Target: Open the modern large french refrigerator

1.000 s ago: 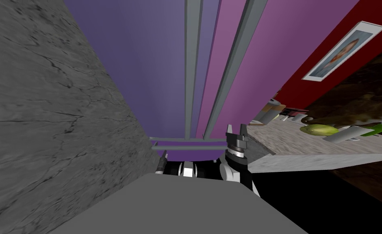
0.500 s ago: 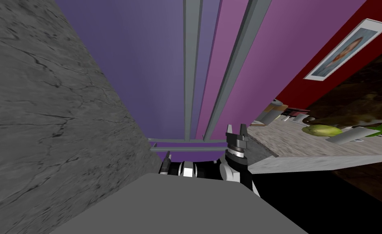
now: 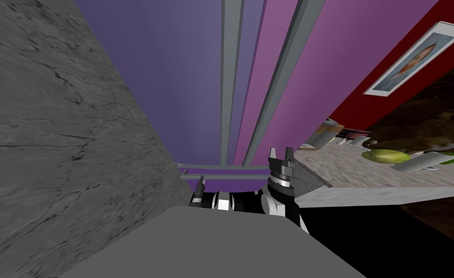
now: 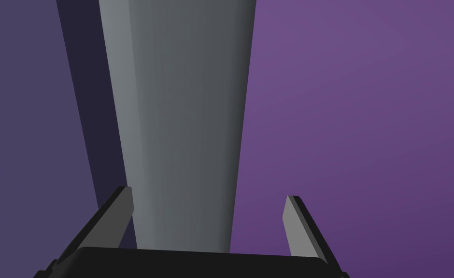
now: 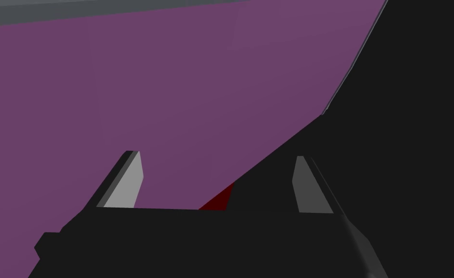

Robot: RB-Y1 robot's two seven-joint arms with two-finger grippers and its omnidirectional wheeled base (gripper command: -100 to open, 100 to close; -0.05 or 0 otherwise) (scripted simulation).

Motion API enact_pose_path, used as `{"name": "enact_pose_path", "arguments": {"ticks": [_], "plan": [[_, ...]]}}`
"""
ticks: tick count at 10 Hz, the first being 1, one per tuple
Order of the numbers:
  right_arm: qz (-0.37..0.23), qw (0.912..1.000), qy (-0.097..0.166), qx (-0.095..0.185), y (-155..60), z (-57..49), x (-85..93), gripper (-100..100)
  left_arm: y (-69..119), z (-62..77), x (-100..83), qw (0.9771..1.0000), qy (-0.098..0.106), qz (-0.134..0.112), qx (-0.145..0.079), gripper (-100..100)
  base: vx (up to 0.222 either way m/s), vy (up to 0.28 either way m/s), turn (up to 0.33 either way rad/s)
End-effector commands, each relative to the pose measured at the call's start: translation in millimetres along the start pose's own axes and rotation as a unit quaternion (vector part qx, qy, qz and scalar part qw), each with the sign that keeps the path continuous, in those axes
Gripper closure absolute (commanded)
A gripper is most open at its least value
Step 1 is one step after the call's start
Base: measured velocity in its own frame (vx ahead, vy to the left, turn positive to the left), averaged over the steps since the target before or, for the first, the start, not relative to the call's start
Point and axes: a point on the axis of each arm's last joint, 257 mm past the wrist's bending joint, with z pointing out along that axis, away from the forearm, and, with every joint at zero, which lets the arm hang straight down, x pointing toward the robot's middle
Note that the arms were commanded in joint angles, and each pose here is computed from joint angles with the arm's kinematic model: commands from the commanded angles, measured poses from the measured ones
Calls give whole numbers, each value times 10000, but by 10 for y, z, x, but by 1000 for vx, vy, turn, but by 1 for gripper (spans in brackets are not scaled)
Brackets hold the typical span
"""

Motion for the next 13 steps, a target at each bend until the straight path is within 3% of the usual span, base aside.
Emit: {"name": "enact_pose_path", "arguments": {"ticks": [1, 2, 3, 6, 7, 8, 11, 13], "plan": [[0, 10000, 0, 0, 0, 0, 0, 0, 30, -204, -48, 10000, -30, 1, -3, 100, 14, -5, -23], [0, 10000, 0, 0, 0, 0, 0, 0, 30, -204, -48, 10000, -30, 1, -3, 100, -2, -7, -3], [0, 10000, 0, 0, 0, 0, 0, 0, 42, -309, -69, 10000, -44, 1, -3, 100, -2, -9, -24], [0, 10000, 0, 0, 0, 0, 0, 0, 42, -309, -69, 10000, -44, 1, -3, 100, 0, -2, -4], [0, 10000, 0, 0, 0, 0, 0, 0, -42, -247, -71, 9999, -45, -3, 139, 100, 0, 0, 0], [0, 10000, 0, 0, 0, 0, 0, 0, -44, -164, -45, 9999, -20, -3, 122, 100, -78, 3, 29], [1, 10000, 0, -1, 0, 1, 1, 0, -30, -93, -18, 10000, 6, -3, 74, 100, -123, -6, 24], [1, 10000, 0, -1, 0, 1, 0, 0, -6, 48, 36, 10000, 59, -3, -23, 100, -139, -13, 53]]}}
